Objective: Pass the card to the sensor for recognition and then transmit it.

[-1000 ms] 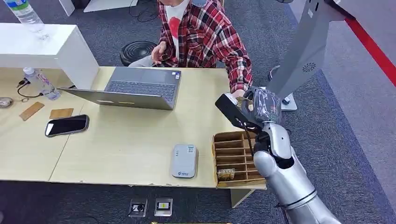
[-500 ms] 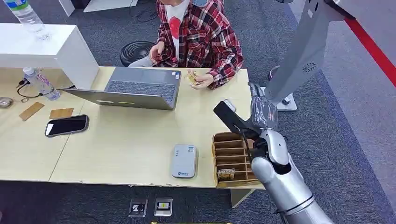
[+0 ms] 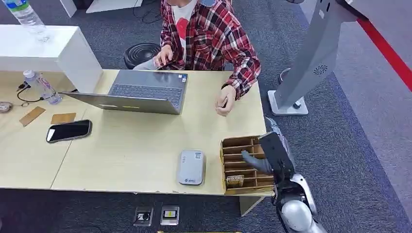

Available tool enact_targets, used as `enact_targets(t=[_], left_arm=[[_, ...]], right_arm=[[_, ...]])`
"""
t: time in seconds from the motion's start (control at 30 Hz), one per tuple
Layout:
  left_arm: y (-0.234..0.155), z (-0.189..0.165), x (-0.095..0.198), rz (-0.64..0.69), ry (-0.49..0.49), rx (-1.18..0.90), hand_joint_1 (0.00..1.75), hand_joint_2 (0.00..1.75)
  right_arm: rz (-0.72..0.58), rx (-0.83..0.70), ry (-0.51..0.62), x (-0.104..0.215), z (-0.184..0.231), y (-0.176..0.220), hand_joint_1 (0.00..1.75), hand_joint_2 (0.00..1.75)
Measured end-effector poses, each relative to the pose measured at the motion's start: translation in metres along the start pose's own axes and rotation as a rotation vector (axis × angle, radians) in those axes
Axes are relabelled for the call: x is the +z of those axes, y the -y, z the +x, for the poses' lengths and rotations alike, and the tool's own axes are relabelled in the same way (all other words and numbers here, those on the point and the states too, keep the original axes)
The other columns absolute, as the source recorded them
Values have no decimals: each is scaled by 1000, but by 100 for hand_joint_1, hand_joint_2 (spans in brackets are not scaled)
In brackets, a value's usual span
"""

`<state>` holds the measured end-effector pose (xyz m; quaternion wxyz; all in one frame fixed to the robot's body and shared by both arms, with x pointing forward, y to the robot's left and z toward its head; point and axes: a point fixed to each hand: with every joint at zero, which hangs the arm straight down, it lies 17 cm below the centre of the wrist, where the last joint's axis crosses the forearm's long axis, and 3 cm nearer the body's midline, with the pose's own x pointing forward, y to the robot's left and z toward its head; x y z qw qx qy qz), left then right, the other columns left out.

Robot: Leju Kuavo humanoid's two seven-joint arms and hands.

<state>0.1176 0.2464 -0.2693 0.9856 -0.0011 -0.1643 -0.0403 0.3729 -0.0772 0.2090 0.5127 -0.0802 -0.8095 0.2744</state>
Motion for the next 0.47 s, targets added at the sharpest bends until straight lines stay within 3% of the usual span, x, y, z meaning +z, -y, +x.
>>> enact_targets(t=[0.47], left_arm=[[-3,1,-1,20,-2,31,0,0]], right_arm=[[-108,-247,-158,42,-34,28,0,175]])
